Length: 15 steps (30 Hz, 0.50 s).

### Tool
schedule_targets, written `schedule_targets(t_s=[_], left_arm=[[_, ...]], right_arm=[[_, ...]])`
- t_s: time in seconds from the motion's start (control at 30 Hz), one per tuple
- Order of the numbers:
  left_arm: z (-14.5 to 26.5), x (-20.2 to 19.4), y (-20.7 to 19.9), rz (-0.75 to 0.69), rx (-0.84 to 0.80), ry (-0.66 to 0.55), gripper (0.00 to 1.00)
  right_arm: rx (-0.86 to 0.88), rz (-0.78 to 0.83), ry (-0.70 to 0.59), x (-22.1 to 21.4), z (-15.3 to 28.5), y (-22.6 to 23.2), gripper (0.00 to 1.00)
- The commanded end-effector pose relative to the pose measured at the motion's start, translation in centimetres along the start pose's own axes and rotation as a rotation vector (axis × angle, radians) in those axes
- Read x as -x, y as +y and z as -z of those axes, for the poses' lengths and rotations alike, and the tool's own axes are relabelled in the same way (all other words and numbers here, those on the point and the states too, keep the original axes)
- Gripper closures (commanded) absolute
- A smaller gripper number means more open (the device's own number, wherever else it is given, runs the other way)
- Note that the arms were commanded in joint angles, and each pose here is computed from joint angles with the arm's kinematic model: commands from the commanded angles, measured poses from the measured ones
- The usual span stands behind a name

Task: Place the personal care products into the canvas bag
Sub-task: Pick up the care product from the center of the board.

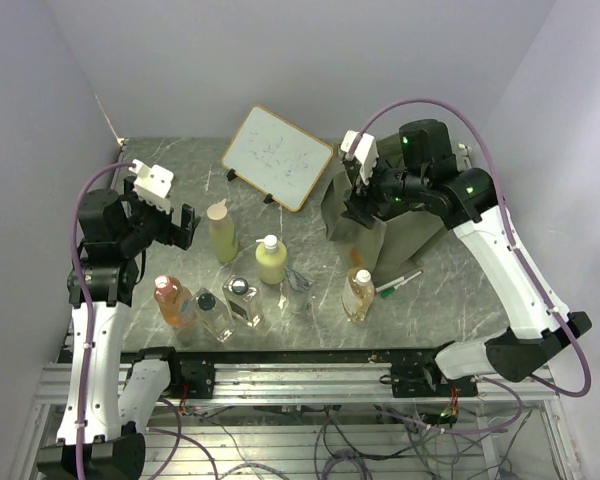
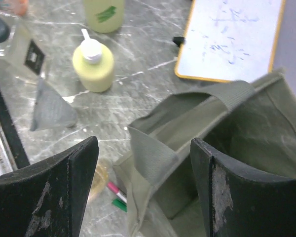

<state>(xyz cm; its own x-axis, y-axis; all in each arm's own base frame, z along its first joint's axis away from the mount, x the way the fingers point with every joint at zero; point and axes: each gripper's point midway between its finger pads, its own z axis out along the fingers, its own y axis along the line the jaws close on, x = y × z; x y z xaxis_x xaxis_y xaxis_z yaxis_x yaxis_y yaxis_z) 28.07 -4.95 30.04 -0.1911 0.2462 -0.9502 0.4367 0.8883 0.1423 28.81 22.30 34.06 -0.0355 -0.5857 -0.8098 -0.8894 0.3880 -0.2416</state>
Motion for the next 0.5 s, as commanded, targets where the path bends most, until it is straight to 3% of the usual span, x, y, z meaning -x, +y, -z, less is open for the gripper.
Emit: schedule_targets(t_s=[0.0,0.2,0.47], left_arm=[[-0.2,1.2,0.9,-0.003,0.032,-0.022,0.01],[-0.9,0.9,1.1,-0.001,0.019,-0.012,0.01],[-1.6,-0.1,1.1,0.004,0.007,0.017,0.01]], right_arm=[[0.172,0.049,-0.028,0.5,0.5,4.2,0.25],[0.290,0.130,0.126,-3.6,0.0,10.0,0.23],[0.216,0.169,0.365,-11.7,-1.9,11.0,0.15]])
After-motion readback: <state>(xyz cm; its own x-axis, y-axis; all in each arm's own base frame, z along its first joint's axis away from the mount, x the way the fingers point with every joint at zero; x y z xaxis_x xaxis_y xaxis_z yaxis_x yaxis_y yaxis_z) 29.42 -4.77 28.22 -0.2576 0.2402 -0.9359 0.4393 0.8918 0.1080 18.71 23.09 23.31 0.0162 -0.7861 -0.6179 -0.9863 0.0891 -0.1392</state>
